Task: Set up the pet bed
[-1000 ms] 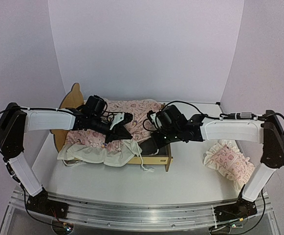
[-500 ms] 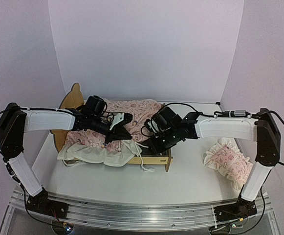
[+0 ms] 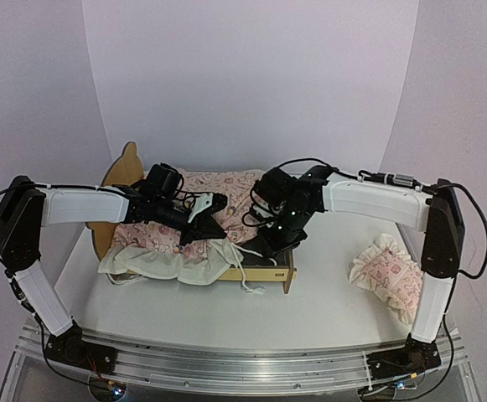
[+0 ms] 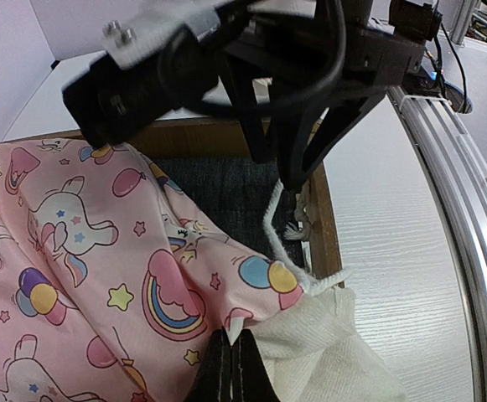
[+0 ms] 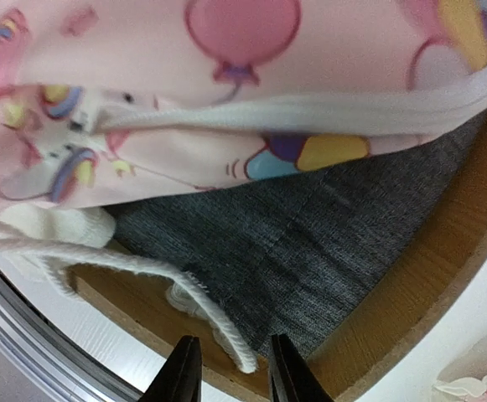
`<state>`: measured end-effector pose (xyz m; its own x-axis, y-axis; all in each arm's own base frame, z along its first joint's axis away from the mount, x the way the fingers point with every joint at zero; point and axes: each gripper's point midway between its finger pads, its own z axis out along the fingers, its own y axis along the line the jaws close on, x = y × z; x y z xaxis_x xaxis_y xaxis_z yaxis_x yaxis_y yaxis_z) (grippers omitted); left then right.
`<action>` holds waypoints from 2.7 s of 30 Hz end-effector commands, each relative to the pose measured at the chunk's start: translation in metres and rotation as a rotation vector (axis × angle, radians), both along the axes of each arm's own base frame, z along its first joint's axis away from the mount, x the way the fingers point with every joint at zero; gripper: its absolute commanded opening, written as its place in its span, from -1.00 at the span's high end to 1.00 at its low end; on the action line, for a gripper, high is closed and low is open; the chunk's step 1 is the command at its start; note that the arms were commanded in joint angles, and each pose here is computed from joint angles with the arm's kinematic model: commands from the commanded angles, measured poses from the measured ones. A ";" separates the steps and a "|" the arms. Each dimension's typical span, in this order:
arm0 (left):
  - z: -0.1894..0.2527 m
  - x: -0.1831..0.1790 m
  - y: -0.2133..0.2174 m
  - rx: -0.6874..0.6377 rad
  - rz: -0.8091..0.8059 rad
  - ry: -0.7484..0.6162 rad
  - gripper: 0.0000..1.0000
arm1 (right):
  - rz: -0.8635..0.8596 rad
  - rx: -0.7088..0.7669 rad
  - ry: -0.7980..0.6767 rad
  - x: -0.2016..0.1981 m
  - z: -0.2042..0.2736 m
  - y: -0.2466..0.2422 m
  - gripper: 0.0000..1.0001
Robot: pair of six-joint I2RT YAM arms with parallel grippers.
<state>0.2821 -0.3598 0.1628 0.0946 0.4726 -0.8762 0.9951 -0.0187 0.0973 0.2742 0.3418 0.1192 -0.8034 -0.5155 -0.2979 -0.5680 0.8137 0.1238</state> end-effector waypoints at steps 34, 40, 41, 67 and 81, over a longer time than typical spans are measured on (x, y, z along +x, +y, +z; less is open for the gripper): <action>0.013 -0.002 0.005 -0.029 -0.012 -0.075 1.00 | 0.238 -0.196 0.394 -0.045 -0.117 -0.008 0.73; 0.010 -0.003 0.006 -0.023 -0.015 -0.072 1.00 | 0.230 -0.160 0.274 -0.029 -0.075 -0.004 0.24; 0.010 -0.002 0.006 -0.023 -0.014 -0.073 1.00 | 0.231 -0.133 0.250 -0.027 -0.062 0.000 0.19; 0.006 -0.004 0.006 -0.023 -0.020 -0.053 1.00 | 0.174 0.208 0.046 0.004 -0.021 0.056 0.61; 0.006 -0.002 0.006 -0.017 -0.006 -0.062 1.00 | 0.213 0.280 0.146 -0.025 -0.032 0.055 0.98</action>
